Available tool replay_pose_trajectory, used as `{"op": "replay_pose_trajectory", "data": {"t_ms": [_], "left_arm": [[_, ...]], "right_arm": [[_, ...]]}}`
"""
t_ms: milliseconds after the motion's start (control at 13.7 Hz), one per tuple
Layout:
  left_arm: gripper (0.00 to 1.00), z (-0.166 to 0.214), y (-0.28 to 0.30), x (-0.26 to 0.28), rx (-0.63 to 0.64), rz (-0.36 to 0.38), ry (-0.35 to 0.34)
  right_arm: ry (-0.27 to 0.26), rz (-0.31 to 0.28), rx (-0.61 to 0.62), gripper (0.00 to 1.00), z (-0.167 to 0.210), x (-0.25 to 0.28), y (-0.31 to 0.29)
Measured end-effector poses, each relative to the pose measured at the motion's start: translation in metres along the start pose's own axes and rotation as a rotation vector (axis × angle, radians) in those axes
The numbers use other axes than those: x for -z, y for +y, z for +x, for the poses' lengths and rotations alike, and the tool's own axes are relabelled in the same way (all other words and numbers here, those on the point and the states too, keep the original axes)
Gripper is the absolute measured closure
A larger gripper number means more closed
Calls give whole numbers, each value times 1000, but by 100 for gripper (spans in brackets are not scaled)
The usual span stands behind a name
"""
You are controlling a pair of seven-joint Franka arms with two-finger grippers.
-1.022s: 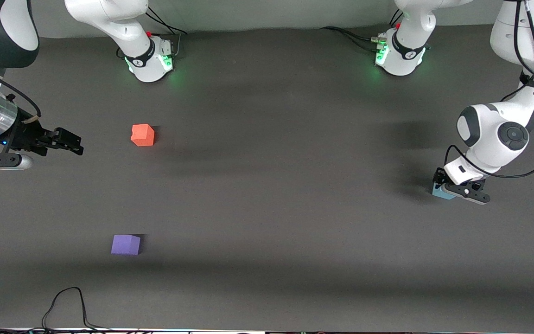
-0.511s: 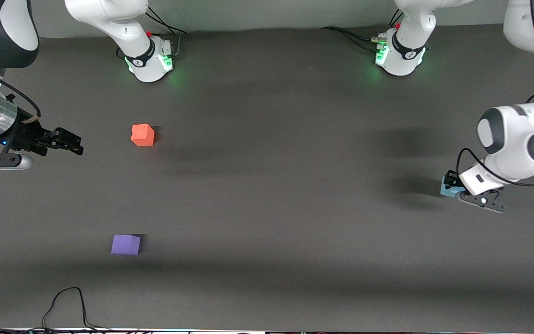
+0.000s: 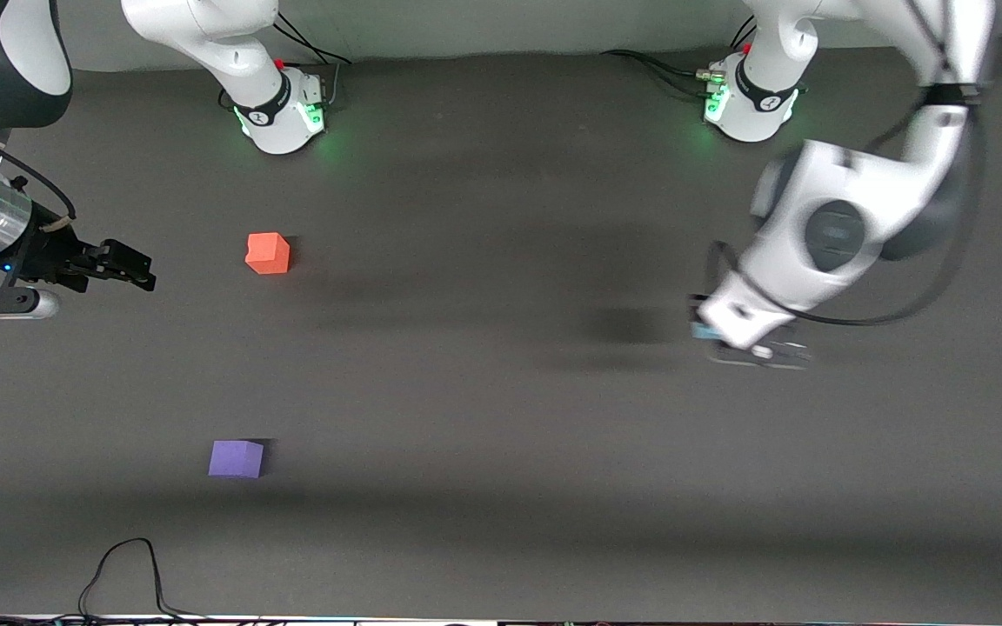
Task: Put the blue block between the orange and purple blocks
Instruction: 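Carry the blue block with the left gripper toward the orange block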
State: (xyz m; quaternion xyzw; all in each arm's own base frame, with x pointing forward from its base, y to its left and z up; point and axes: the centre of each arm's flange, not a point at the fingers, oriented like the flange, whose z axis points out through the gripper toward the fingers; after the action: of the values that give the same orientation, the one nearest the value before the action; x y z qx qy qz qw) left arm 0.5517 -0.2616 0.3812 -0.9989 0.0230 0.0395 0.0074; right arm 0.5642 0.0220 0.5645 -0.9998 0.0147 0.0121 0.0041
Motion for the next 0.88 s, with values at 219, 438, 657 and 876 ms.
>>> {"op": "replay_pose_trajectory", "data": {"t_ms": [219,438,657,876], "left_arm": [[48,-32,122,-5,59,-12,22],[48,-63,223,-39,79,10,52],[48,-91,293,-101,72,28,88],[48,-114,333,-143,55,14,101]], "right_arm": [[0,0,0,0,0,0,0],[0,0,0,0,0,0,0],[-1,0,0,0,0,0,0],[-1,0,0,0,0,0,0]]}}
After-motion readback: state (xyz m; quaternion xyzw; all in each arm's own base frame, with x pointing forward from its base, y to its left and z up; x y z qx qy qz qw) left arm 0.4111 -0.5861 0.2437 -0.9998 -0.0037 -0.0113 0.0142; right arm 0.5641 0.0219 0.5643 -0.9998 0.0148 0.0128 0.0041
